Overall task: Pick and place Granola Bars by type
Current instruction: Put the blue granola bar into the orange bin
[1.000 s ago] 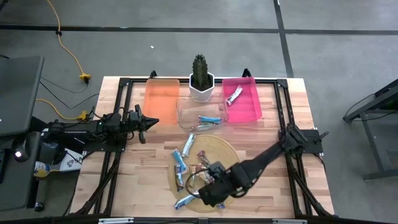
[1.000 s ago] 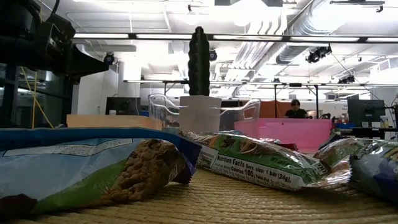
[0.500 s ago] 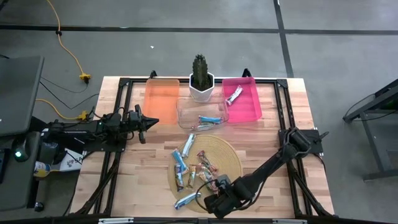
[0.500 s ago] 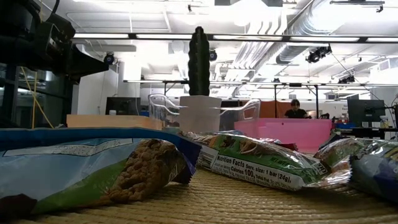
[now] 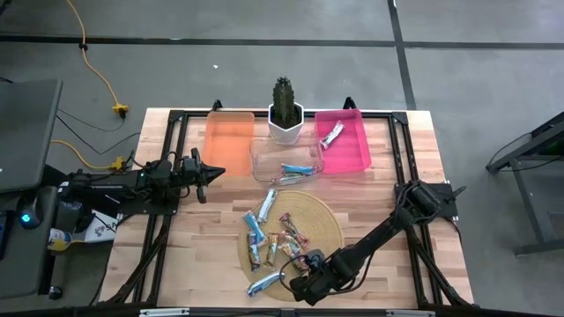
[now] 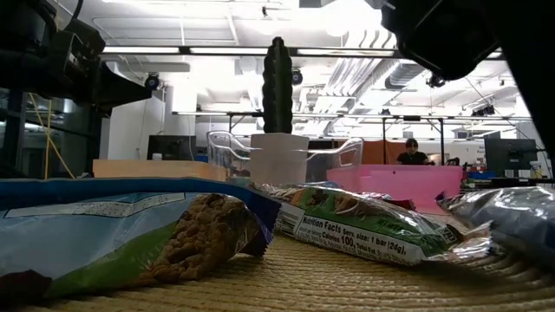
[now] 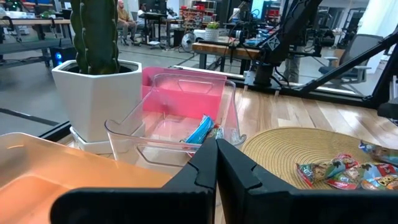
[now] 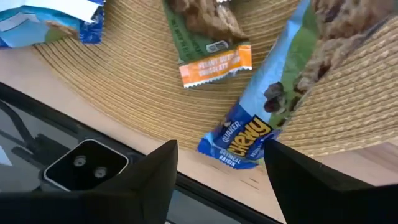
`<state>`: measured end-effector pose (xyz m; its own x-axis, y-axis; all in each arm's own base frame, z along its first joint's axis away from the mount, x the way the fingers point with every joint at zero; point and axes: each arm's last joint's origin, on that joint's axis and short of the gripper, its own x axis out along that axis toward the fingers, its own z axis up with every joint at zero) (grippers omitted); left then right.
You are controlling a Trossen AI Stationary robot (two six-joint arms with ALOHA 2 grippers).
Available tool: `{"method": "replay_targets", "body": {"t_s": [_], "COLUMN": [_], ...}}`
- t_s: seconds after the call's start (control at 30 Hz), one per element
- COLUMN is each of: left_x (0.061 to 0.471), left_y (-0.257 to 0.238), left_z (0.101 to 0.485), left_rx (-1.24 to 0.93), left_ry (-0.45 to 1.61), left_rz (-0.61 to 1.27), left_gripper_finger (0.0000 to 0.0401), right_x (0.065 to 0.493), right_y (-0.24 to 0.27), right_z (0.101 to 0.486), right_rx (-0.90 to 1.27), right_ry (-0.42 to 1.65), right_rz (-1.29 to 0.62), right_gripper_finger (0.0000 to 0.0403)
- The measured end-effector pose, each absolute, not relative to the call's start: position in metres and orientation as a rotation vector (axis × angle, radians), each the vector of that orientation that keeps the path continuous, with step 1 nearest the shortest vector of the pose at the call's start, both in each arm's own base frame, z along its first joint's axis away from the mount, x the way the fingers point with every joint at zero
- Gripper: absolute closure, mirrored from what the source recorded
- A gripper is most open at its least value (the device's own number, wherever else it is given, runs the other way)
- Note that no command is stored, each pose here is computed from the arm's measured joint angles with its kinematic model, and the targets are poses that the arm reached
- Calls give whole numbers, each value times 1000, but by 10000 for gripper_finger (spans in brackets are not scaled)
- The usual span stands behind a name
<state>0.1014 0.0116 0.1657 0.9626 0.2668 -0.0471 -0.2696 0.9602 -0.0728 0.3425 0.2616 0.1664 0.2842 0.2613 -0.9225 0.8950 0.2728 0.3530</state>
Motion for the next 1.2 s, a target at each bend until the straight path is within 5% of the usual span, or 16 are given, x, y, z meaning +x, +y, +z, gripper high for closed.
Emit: {"method": "replay_targets", "body": {"t_s": [1.2], "left_x": [101], "left_y": [12], "left_z": [166], "left_rx": [-79], "left_ry": [37], "left_rz": [271], "left_gripper_finger": [400], "right_x": [347], "right_y": [231], "right_z": [155], "right_rx": [1161], "right_ry": [1307], "right_rz": [-799], "right_gripper_finger": [179]}}
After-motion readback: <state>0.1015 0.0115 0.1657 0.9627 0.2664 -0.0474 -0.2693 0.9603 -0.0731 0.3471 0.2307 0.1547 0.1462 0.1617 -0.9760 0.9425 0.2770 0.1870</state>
